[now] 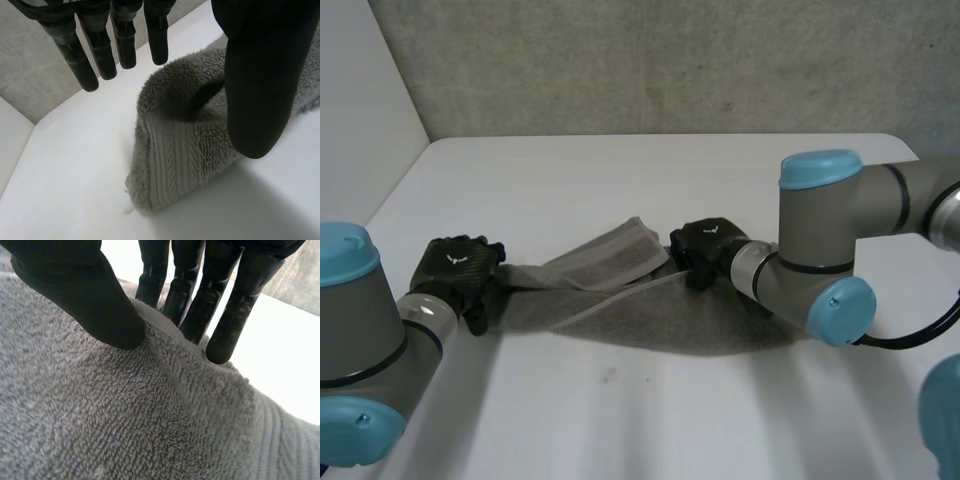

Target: Fold the towel.

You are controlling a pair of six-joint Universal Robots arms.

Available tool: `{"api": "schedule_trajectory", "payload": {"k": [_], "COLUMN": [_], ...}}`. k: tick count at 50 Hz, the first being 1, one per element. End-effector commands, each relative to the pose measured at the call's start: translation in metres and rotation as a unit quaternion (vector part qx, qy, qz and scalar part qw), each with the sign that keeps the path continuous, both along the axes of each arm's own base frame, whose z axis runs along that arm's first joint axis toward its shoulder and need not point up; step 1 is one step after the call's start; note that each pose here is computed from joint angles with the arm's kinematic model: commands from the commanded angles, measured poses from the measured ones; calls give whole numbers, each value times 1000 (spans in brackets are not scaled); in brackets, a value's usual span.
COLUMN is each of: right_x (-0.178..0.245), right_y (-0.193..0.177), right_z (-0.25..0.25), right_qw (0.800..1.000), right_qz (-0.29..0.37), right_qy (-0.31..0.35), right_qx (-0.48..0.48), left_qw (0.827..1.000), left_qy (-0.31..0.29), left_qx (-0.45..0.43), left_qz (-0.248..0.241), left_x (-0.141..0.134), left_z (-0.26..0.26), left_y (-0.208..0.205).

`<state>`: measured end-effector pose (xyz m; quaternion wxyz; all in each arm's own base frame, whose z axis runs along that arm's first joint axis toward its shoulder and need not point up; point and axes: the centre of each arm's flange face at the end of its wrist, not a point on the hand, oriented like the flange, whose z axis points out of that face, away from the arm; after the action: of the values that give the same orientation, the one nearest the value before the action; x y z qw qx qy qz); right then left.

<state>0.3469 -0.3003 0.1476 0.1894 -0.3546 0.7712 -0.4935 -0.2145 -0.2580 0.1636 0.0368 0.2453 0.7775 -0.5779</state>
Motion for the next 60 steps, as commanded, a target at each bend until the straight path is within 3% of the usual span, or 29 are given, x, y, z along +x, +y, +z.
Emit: {"api": "schedule_trajectory", "payload": {"k": [1,11,21,26,37,42,49,56,60], "right_x": [-7,-35,-52,-58,-78,-79,-80,-80,-80], "right_y": [12,25,43,54,60,59,62,63,63], "right_z": [42,119,157,172,208,203,189,182,176], "right_qw": [999,989,979,976,961,963,969,971,971], "right_qz": [2,-23,-48,-49,-71,-74,-73,-73,-74], "right_qy": [-23,-68,-86,-95,-114,-111,-101,-101,-101], "right_qx": [-38,-127,-176,-192,-242,-233,-213,-205,-202], "left_qw": [1000,996,982,977,975,972,952,944,954], "left_qy": [12,45,83,98,138,156,224,266,250], "left_qx": [-13,-22,12,24,39,61,106,147,135], "left_qz": [-14,-74,-167,-186,-168,-167,-180,-131,-94], "left_x": [1,-1,-8,-11,-7,-7,-30,-40,-51], "left_z": [10,25,16,13,17,12,12,3,-1], "left_y": [-3,1,17,20,19,29,51,65,83]}}
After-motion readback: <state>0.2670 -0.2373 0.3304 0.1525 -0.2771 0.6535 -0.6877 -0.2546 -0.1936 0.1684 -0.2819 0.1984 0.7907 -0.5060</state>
